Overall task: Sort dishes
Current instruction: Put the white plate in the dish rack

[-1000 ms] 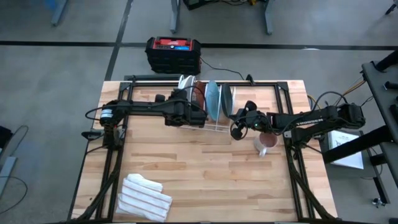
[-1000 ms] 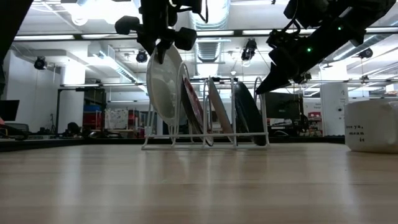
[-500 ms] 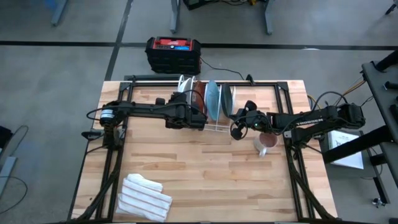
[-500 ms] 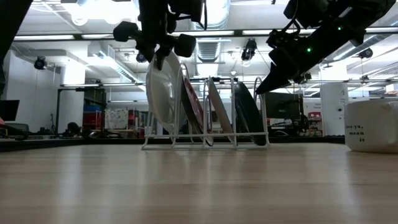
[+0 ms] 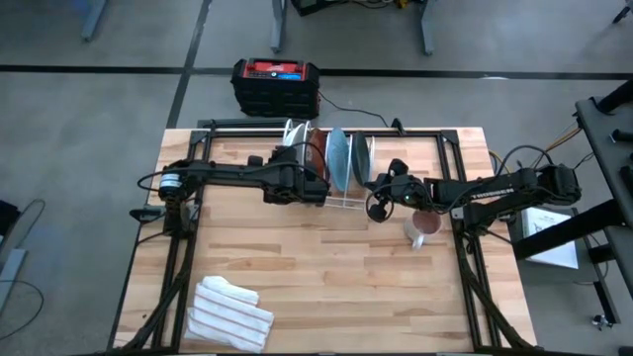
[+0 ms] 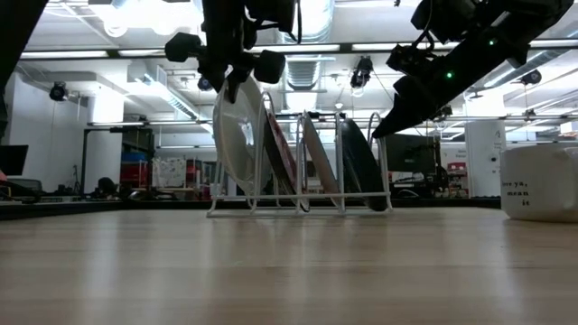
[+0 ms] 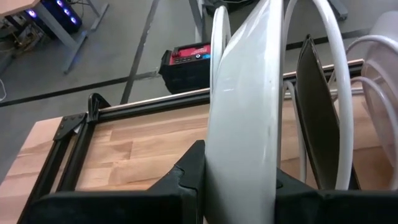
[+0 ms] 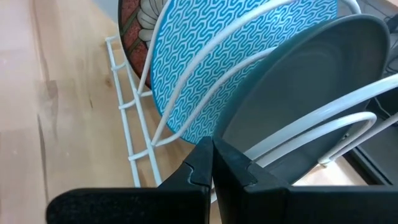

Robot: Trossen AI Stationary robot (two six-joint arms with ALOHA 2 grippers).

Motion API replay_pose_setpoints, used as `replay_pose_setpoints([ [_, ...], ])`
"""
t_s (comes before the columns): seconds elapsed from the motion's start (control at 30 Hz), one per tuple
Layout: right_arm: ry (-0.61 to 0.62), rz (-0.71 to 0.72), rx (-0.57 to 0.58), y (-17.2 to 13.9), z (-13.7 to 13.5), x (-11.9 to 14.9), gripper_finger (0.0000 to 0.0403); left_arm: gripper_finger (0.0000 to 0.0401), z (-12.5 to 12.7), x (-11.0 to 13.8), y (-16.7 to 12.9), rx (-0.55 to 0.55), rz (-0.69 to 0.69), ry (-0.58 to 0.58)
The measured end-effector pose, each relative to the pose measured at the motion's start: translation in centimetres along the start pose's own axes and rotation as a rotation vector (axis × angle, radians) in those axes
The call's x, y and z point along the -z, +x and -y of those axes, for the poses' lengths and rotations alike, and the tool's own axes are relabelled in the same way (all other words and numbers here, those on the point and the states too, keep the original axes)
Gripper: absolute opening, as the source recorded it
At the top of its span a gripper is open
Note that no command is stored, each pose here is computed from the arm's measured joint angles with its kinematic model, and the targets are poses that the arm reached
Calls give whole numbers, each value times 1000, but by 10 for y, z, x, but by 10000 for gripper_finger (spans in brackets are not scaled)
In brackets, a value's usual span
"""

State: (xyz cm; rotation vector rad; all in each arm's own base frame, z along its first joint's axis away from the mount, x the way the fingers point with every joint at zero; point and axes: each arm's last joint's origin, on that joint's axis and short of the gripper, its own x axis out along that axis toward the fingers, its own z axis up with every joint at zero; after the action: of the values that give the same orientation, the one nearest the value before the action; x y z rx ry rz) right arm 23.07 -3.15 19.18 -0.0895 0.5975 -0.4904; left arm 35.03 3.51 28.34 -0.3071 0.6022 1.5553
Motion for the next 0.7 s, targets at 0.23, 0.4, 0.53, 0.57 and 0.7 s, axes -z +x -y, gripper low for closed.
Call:
replay_pose_setpoints([
  [0.23, -42, -5, 7, 1, 3, 0, 0, 46, 0, 0, 0, 1, -15, 0],
  [0.4, -57, -6, 9, 1, 3, 0, 0, 46, 3, 3, 3, -6, -20, 6],
  [0.53, -57, -14, 13, 2, 4, 1, 0, 46, 10, 9, 8, -20, -12, 25],
  [0.57, -56, -17, 15, 2, 4, 1, 0, 46, 11, 9, 8, -20, -12, 25],
  [0.7, -61, -22, 15, 2, 5, 2, 0, 46, 16, 14, 12, -34, 2, 31],
])
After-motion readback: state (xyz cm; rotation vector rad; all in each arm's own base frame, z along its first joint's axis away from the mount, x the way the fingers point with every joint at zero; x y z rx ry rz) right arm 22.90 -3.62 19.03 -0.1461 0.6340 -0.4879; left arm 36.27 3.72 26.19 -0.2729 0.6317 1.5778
